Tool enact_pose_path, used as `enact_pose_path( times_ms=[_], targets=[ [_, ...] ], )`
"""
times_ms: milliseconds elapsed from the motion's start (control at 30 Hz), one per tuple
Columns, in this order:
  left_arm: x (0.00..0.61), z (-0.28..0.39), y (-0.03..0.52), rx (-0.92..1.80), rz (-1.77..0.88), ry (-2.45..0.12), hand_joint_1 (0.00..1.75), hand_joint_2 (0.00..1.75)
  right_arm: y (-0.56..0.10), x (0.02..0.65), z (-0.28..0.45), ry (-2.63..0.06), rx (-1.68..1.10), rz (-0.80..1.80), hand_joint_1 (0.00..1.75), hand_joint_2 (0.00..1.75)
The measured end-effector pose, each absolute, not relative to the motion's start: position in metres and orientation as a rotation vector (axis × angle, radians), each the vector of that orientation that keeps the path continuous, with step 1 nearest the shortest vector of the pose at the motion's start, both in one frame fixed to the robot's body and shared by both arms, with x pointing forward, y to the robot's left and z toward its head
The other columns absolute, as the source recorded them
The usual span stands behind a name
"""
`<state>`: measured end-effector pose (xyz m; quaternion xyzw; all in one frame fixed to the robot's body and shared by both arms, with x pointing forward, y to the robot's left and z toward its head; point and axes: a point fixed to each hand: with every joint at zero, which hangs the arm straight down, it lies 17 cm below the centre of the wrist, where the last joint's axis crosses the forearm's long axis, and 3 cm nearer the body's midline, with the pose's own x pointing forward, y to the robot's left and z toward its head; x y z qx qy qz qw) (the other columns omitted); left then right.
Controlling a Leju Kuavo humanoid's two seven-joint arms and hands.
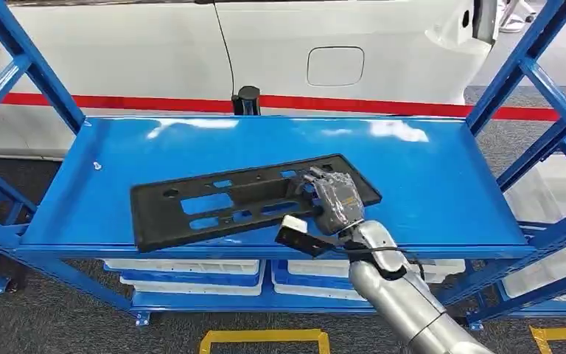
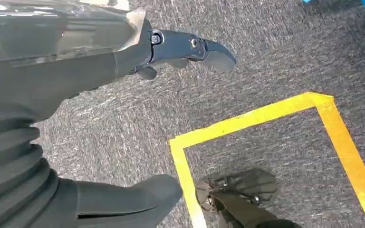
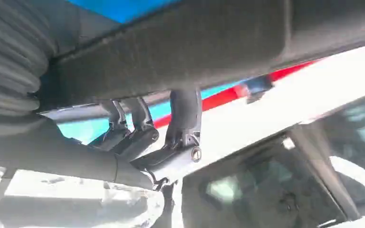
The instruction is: Take the parts from the cabinet and place them on the table.
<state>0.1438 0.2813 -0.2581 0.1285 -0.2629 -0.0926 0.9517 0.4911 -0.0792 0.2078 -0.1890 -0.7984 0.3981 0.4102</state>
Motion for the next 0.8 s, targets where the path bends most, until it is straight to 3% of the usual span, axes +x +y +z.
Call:
enact_pose_path(
  times_ms=[200, 300, 433, 800],
  targets=[
    [0.142, -0.257, 0.281, 0.248, -0.169, -0.554, 0.00, 1.75, -0.062, 0.441, 0.269, -2.027, 0.400, 0.510, 1.75, 1.75],
    [0.140, -0.257, 0.282, 0.241, -0.162, -0.561, 0.00, 1.75, -0.064, 0.414, 0.300, -2.022, 0.657, 0.395, 1.75, 1.75],
    [0.138, -0.258, 0.279, 0.222, -0.149, -0.562, 0.00, 1.75, -0.074, 0.387, 0.329, -2.064, 0.824, 0.335, 1.75, 1.75],
    [0.134, -0.259, 0.280, 0.218, -0.125, -0.554, 0.00, 1.75, -0.096, 0.355, 0.360, -2.160, 0.878, 0.308, 1.75, 1.75]
  ],
)
